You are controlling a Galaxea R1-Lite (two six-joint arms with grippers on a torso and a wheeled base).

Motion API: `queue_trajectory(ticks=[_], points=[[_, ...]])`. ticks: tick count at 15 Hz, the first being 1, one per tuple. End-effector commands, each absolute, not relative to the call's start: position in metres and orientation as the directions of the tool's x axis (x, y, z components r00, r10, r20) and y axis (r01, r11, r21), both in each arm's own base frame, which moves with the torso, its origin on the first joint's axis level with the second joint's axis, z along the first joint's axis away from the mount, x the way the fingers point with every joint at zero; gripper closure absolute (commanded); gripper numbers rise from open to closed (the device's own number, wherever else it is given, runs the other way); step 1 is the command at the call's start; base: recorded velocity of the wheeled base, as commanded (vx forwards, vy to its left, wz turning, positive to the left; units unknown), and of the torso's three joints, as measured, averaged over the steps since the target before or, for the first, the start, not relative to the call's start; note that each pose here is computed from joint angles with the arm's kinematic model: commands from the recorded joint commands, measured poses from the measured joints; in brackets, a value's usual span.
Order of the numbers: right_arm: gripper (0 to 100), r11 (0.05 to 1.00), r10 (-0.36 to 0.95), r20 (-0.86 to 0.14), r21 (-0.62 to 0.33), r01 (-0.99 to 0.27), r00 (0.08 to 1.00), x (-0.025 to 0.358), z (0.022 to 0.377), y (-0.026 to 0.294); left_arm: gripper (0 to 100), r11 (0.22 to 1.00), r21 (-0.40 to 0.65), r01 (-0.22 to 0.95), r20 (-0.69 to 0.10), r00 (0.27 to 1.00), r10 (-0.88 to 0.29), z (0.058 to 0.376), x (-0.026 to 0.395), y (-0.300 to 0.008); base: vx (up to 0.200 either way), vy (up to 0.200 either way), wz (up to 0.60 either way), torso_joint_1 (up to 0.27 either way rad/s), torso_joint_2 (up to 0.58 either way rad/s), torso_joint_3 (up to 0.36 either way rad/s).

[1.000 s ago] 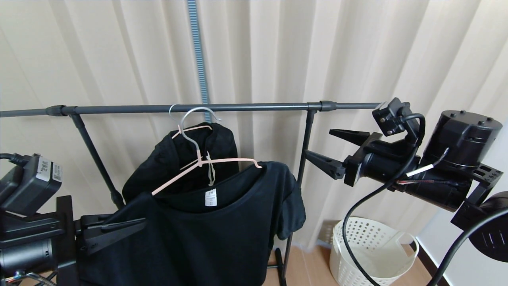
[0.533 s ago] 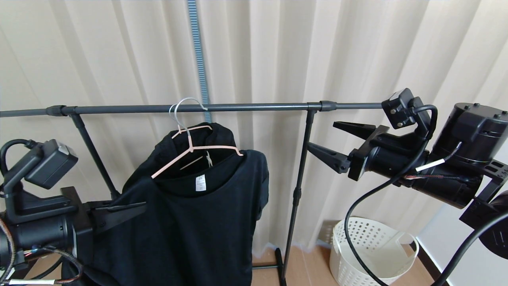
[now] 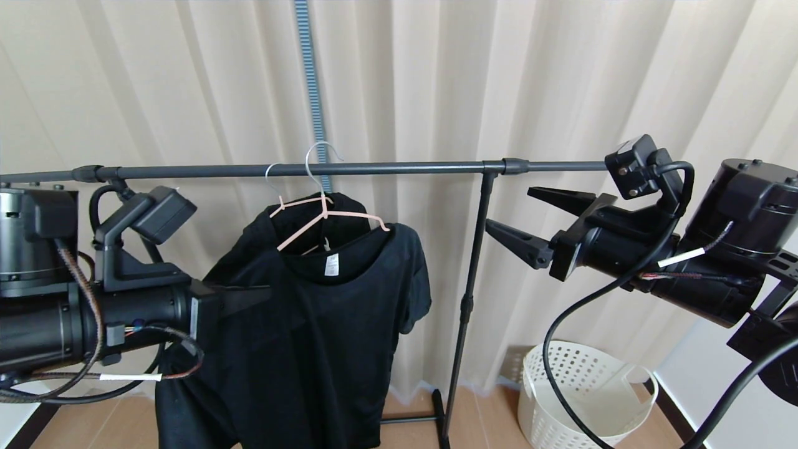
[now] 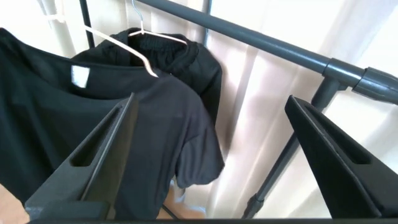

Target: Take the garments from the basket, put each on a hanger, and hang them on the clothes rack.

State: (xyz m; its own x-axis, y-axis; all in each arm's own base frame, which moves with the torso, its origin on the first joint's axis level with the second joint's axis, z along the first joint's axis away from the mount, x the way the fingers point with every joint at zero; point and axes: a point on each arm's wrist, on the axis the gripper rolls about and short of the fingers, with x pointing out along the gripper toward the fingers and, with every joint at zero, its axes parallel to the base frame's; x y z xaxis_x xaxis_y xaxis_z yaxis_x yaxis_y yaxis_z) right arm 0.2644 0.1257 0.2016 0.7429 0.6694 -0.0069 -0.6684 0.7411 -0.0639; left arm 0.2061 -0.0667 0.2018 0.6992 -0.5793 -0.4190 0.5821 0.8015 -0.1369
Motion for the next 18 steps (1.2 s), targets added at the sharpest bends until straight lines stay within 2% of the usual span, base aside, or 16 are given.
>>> queue_trajectory(ticks=[1,9,15,18], points=[[0,0.741,0.669,-0.009,-0.069,-0.668,0.743,0.265,0.201,0.126,100,0.794,-0.161,0.587,-0.446,0.674,-0.589,0.2,0.225,-0.079,0.0,0.0,0.0,0.0,0.0,0.0],[0,0.756,0.65,0.001,-0.102,-0.646,0.76,0.263,0.203,0.124,100,0.833,-0.204,0.514,-0.45,0.707,-0.546,0.204,0.277,-0.101,0.0,0.0,0.0,0.0,0.0,0.0],[0,0.757,0.649,-0.006,-0.099,-0.646,0.761,0.265,0.201,0.125,100,0.857,-0.203,0.473,-0.477,0.717,-0.508,0.191,0.312,-0.113,0.0,0.0,0.0,0.0,0.0,0.0],[0,0.759,0.646,-0.003,-0.1,-0.643,0.763,0.265,0.202,0.124,100,0.859,-0.222,0.462,-0.453,0.731,-0.51,0.195,0.332,-0.119,0.0,0.0,0.0,0.0,0.0,0.0]])
